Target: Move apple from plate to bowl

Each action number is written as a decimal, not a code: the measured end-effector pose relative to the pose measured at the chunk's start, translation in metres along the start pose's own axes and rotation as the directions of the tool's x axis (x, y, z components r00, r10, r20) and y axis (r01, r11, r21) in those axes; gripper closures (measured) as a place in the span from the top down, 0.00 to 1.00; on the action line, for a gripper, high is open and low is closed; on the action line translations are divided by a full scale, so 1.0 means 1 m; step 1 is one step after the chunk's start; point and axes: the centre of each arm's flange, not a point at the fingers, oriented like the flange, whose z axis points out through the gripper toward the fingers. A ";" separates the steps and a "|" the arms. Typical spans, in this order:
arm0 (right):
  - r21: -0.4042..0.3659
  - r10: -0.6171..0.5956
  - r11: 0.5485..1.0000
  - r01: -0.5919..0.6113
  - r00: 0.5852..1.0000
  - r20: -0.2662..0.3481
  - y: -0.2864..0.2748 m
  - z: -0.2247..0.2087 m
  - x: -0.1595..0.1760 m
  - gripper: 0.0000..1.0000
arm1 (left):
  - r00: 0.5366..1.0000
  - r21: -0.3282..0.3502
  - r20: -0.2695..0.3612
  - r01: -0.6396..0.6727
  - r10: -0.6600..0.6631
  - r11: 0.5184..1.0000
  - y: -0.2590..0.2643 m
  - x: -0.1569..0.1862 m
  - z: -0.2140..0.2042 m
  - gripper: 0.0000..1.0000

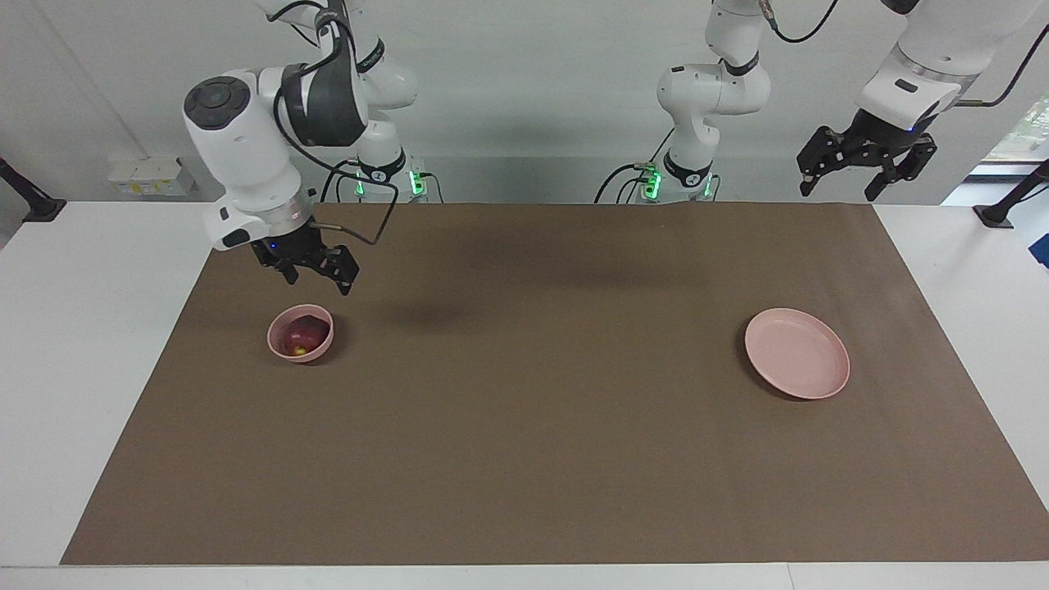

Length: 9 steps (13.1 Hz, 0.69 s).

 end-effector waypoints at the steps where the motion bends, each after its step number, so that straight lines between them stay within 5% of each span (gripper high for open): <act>1: 0.000 0.002 1.000 -0.002 1.000 -0.004 -0.016 -0.005 -0.009 1.00 | 1.000 0.000 0.000 0.000 0.000 1.000 0.000 0.000 0.000 1.00; 9: 0.010 -0.064 0.998 0.065 0.995 -0.072 0.018 -0.132 -0.038 1.00 | 1.000 0.000 0.000 0.000 0.000 1.000 0.000 0.000 0.000 1.00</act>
